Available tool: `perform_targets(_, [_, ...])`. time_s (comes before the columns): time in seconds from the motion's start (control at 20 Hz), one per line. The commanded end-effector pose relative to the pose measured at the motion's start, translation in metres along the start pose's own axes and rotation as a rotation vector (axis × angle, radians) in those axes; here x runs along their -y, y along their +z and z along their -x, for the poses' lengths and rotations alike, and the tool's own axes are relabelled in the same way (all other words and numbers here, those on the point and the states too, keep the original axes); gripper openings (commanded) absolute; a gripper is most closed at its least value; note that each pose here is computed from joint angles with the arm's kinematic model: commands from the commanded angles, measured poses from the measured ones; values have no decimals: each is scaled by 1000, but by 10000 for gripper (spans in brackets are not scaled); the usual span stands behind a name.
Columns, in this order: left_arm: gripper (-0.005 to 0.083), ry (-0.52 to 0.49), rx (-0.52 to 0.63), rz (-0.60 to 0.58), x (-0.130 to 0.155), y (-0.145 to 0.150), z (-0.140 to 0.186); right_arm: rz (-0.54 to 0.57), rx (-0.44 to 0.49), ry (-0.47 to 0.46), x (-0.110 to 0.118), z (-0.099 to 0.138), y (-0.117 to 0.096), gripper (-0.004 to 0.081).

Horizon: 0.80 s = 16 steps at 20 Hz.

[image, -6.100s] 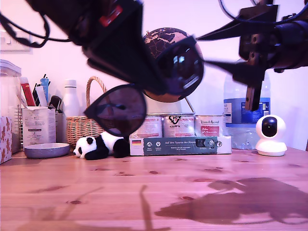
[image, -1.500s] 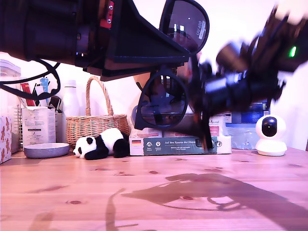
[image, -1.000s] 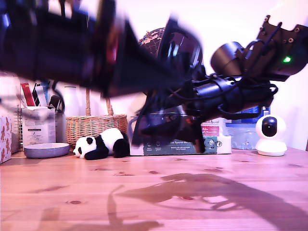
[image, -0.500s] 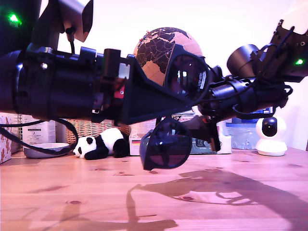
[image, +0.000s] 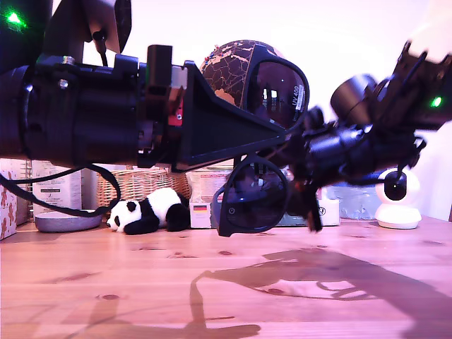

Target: Pick up the sunglasses and close them, then place them back on the table

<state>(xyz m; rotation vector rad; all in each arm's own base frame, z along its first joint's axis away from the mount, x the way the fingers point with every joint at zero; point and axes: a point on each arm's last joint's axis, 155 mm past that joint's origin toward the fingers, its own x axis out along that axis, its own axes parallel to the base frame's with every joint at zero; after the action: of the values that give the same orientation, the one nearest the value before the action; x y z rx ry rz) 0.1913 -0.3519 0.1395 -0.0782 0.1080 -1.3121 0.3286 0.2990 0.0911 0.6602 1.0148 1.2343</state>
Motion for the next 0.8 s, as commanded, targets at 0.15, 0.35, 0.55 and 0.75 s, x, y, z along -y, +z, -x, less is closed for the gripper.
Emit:
perform_targets(0.15, [-19, -16, -8, 17, 3, -5, 2, 56, -34, 60, -21, -14, -1, 257])
perform_targets(0.35, [-19, -15, -14, 21, 3, -6, 2, 77, -72, 143, -39, -12, -2, 257])
perform_targets(0.55, [-19, -13, -25, 33, 3, -9, 2, 83, -103, 197, -48, -10, -8, 257])
perform_targets(0.75, [-19, 4, -45, 44, -4, -14, 4, 116, -137, 275, -63, -6, -14, 257])
